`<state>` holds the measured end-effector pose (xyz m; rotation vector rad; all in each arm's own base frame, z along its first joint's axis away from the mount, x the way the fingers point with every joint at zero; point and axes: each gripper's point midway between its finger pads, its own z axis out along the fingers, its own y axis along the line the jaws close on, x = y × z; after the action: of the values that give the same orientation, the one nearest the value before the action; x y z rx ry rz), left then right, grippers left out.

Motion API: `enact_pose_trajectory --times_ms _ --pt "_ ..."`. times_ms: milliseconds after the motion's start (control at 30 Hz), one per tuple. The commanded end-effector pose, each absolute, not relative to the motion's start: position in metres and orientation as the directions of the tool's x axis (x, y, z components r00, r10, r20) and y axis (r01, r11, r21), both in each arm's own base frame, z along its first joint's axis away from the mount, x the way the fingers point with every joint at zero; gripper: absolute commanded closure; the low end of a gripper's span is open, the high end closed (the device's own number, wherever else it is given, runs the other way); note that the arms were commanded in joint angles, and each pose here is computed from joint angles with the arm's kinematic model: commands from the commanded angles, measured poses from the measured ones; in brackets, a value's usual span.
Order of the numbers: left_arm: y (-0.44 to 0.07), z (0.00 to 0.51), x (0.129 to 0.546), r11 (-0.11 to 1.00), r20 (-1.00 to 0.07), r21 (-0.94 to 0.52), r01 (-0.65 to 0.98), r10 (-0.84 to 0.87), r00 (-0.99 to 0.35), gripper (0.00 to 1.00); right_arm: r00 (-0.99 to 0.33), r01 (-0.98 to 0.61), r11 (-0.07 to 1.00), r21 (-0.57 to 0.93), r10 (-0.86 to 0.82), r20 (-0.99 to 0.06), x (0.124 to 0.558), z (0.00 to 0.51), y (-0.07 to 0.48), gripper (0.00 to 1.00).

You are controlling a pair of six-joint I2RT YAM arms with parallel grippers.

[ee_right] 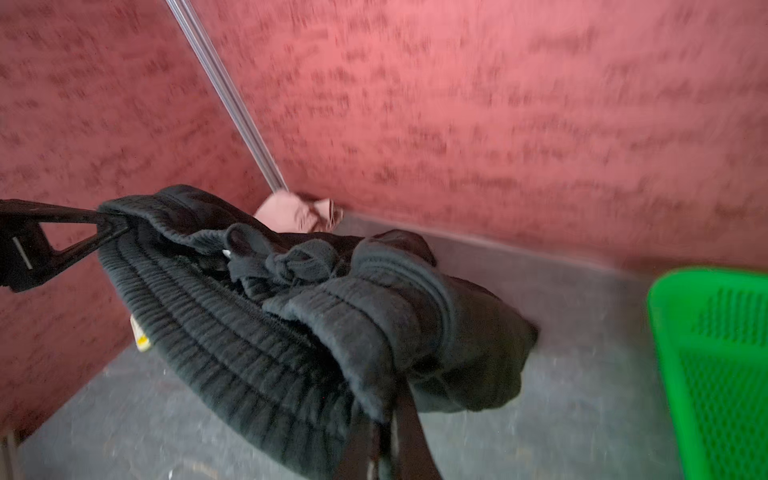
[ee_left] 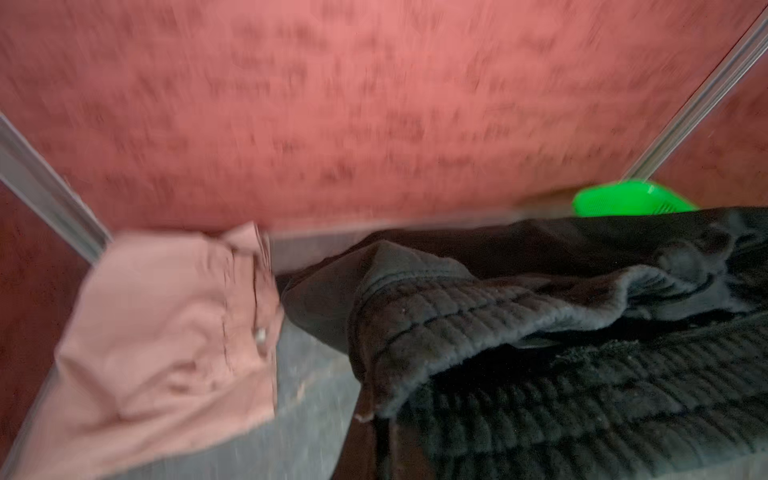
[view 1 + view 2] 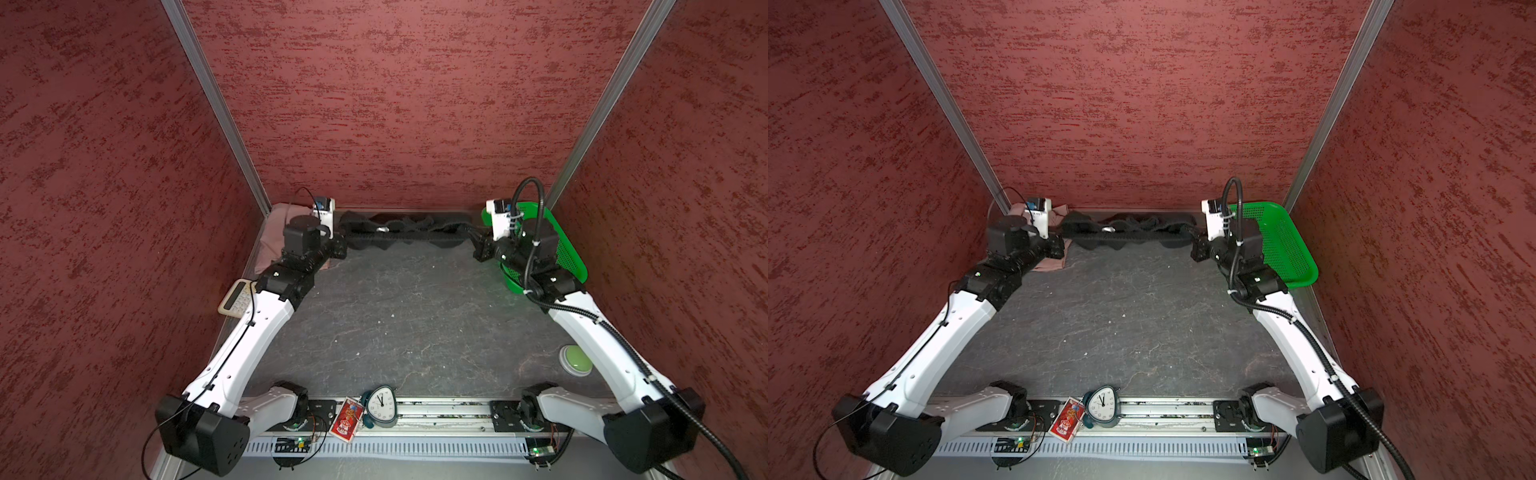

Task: Fold and stack the shorts
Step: 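Lay the sweatpants flat on the table with both grippers and release, then grasp the sweatpants' near waistband edge with both grippers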

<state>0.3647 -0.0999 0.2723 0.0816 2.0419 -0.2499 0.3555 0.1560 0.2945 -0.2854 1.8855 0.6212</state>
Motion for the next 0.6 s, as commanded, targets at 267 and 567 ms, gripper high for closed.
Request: enact_pose_trajectory --times_ms 267,567 --pt "-0.067 0.150 0.229 0.870 -0.509 -0.386 -0.306 -0.478 -0.716 0.01 -0.532 -0.139 0.873 0.467 0.331 -0.779 0.260 0.224 0.092 0.38" --pt "-0.059 0.178 0.207 0.928 -0.507 -0.252 -0.275 -0.369 -0.779 0.01 -0.738 -0.290 0.851 0.437 0.092 -0.668 0.269 0.206 0.158 0.26"
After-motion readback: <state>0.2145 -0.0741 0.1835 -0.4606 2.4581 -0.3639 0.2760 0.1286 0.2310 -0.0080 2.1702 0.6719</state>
